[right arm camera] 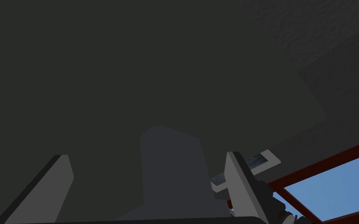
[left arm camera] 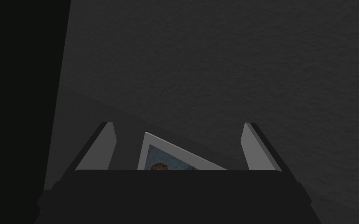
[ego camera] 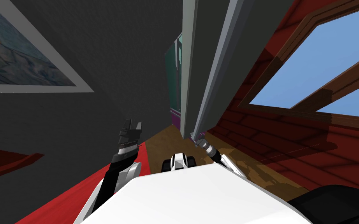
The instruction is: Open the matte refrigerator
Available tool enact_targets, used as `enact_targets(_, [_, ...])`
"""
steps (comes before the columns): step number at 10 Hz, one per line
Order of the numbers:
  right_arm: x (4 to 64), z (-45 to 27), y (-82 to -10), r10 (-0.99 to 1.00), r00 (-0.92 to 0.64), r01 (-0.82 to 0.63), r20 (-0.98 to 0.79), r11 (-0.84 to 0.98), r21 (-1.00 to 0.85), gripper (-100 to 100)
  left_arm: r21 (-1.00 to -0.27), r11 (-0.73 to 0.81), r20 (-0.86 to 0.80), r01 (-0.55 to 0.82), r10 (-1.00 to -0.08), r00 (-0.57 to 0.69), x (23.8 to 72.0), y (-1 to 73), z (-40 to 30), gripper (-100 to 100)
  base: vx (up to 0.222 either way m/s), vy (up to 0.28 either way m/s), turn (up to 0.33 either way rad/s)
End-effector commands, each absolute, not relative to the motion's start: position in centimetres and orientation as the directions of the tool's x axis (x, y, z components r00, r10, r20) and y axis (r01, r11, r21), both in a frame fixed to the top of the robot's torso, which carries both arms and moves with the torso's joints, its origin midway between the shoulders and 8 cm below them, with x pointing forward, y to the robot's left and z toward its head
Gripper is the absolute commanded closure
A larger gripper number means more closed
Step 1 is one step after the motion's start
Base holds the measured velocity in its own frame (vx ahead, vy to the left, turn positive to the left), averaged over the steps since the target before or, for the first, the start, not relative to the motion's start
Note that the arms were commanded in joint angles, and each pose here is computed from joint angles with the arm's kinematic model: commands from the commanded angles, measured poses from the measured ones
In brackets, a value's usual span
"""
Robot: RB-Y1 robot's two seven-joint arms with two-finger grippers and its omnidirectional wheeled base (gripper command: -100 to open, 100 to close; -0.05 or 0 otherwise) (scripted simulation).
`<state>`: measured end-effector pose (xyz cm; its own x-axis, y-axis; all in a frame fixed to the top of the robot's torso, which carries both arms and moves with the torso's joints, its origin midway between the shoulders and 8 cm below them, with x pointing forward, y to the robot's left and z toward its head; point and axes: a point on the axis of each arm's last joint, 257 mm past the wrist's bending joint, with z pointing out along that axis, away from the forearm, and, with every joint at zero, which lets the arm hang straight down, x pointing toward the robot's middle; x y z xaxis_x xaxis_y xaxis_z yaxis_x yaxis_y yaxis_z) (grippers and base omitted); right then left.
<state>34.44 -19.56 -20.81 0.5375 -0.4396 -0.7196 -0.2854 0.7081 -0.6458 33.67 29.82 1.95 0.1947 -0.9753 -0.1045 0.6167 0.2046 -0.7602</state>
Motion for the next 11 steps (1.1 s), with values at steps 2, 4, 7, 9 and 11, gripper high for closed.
enact_targets(2, [34.9,-19.2,-20.6,-0.444,0.533,-0.285,-0.720,0.708,-0.647,-100,-0.760,0.205,-0.104,0.617,-0.975,0.195,33.7,29.8,1.9,0,-0.032,0.054,0.027])
enact_targets(4, [35.3,-18.1,-21.1,-0.445,0.533,-0.285,-0.720,0.707,-0.648,-100,-0.760,0.205,-0.104,0.617,-0.975,0.195,33.7,29.8,1.9,0,-0.032,0.049,0.001])
enact_targets(7, [35.3,-18.1,-21.1,-0.445,0.533,-0.285,-0.720,0.707,-0.648,-100,-0.760,0.205,-0.105,0.617,-0.975,0.195,33.7,29.8,1.9,0,-0.004,0.013,-0.002])
enact_targets(9, [35.5,-17.5,-21.4,-0.445,0.533,-0.285,-0.719,0.706,-0.648,-100,-0.760,0.205,-0.105,0.617,-0.975,0.195,33.7,29.8,1.9,0,-0.004,0.003,0.007])
enact_targets(11, [35.5,-17.5,-21.4,-0.445,0.533,-0.285,-0.719,0.706,-0.648,-100,-0.760,0.205,-0.105,0.617,-0.975,0.195,33.7,29.8,1.9,0,-0.006,0.010,0.000])
